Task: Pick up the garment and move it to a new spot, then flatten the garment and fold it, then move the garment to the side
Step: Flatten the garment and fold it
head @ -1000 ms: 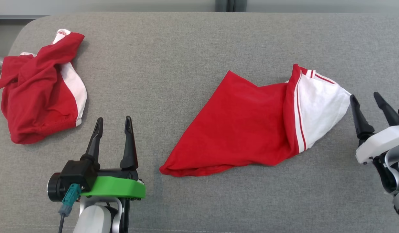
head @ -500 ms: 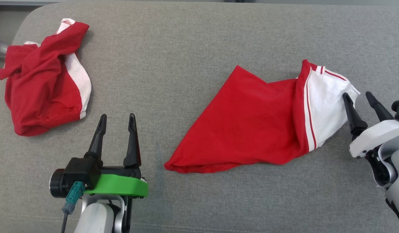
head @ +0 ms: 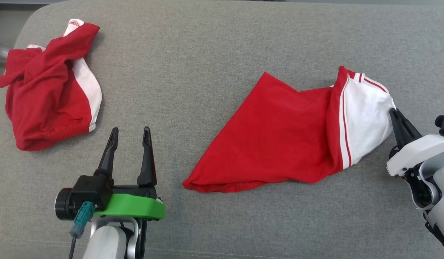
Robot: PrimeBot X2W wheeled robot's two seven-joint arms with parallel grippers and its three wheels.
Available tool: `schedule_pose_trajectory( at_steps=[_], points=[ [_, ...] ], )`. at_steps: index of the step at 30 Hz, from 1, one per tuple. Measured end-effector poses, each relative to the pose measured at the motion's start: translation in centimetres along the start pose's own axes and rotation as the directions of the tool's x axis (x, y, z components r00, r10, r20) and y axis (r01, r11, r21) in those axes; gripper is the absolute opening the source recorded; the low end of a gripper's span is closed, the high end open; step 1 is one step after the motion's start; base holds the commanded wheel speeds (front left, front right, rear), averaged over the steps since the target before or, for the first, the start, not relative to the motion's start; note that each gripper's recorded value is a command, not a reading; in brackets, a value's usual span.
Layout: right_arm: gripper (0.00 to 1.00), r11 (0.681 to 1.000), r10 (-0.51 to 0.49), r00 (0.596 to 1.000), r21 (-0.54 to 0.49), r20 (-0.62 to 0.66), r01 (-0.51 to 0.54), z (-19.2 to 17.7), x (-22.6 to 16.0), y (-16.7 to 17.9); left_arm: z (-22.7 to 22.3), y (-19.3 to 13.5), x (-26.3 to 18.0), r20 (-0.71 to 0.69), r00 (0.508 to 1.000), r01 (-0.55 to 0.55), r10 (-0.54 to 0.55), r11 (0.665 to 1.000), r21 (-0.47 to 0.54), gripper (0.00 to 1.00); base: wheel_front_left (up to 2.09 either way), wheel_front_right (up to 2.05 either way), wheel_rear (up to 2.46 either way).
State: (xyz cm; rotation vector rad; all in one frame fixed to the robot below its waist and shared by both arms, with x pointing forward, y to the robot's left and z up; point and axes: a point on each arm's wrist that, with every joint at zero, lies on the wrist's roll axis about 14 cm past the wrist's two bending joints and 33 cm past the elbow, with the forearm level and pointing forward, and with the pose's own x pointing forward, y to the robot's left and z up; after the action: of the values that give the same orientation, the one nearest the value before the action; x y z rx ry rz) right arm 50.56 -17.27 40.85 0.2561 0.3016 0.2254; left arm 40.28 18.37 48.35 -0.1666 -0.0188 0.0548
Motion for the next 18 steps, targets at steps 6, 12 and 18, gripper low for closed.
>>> schedule_pose_trajectory(
  at_steps=[6, 12, 18],
  points=[
    [0.0, 1.0, -0.014, 0.997, -0.002, 0.08, 0.014, 2.5, -1.7, -0.8, 0.5, -0.3, -0.1, 0.015, 1.0, 0.01, -0.01, 1.0, -0.004, 1.0, 0.0, 0.0, 0.0],
    [0.0, 0.998, -0.059, 0.986, -0.002, 0.156, 0.06, 4.0, -5.4, -2.4, 0.4, -1.0, -0.6, 0.011, 0.999, 0.031, -0.031, 0.999, -0.016, 1.0, 0.0, 0.0, 0.0],
    [0.0, 0.988, -0.152, 0.973, 0.044, 0.176, 0.147, 3.1, -10.6, -5.0, 0.6, -2.1, -0.6, 0.018, 0.998, 0.065, -0.064, 0.998, -0.027, 1.0, 0.0, 0.0, 0.0]
  ],
)
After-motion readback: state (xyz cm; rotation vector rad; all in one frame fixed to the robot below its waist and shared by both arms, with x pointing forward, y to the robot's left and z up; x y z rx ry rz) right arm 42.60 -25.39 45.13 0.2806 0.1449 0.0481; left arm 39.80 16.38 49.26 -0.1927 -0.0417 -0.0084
